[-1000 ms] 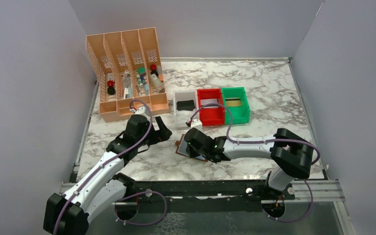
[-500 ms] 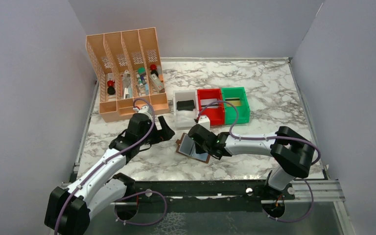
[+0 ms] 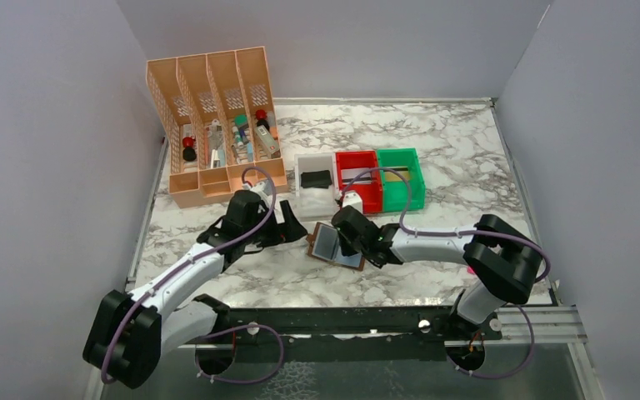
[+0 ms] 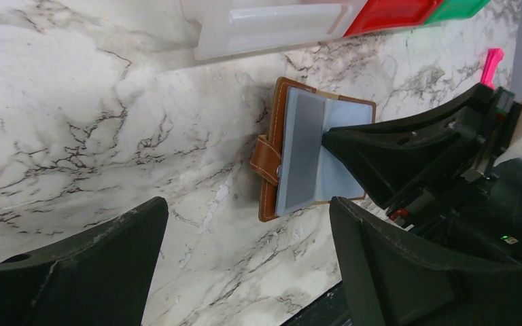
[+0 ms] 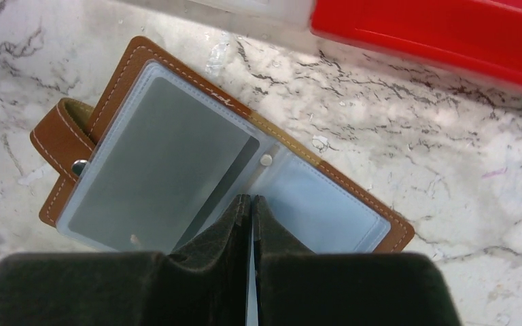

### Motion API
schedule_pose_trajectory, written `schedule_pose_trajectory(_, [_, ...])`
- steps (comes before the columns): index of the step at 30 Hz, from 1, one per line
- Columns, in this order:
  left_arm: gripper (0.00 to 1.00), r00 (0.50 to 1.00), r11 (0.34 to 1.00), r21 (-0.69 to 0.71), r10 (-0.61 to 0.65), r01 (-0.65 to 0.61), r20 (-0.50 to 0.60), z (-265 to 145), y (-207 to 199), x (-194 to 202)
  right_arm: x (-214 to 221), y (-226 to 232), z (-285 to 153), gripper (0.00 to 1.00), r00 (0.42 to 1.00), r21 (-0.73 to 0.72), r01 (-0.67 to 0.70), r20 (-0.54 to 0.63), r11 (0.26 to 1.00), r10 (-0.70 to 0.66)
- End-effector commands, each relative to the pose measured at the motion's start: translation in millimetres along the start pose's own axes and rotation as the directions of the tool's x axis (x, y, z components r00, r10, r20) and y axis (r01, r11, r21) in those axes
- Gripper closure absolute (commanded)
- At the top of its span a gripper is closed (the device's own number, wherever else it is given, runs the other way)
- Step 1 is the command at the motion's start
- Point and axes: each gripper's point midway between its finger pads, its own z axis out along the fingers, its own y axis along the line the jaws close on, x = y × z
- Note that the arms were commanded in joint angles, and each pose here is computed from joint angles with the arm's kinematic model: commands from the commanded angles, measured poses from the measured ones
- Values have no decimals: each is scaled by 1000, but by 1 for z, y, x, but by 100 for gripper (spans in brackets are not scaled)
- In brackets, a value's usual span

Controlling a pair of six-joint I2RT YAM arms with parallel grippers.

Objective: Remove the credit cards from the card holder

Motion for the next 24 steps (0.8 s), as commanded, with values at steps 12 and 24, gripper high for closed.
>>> schedule_pose_trajectory(12, [25, 995, 986, 162, 53, -39, -86, 52, -28, 27, 20, -1, 2, 89, 954, -144, 292, -21, 945, -298])
schedule_pose_trajectory(24, [82, 999, 991, 131, 31, -29, -15, 56, -22, 28, 8, 1, -3, 86, 991, -117, 124, -29, 985, -128])
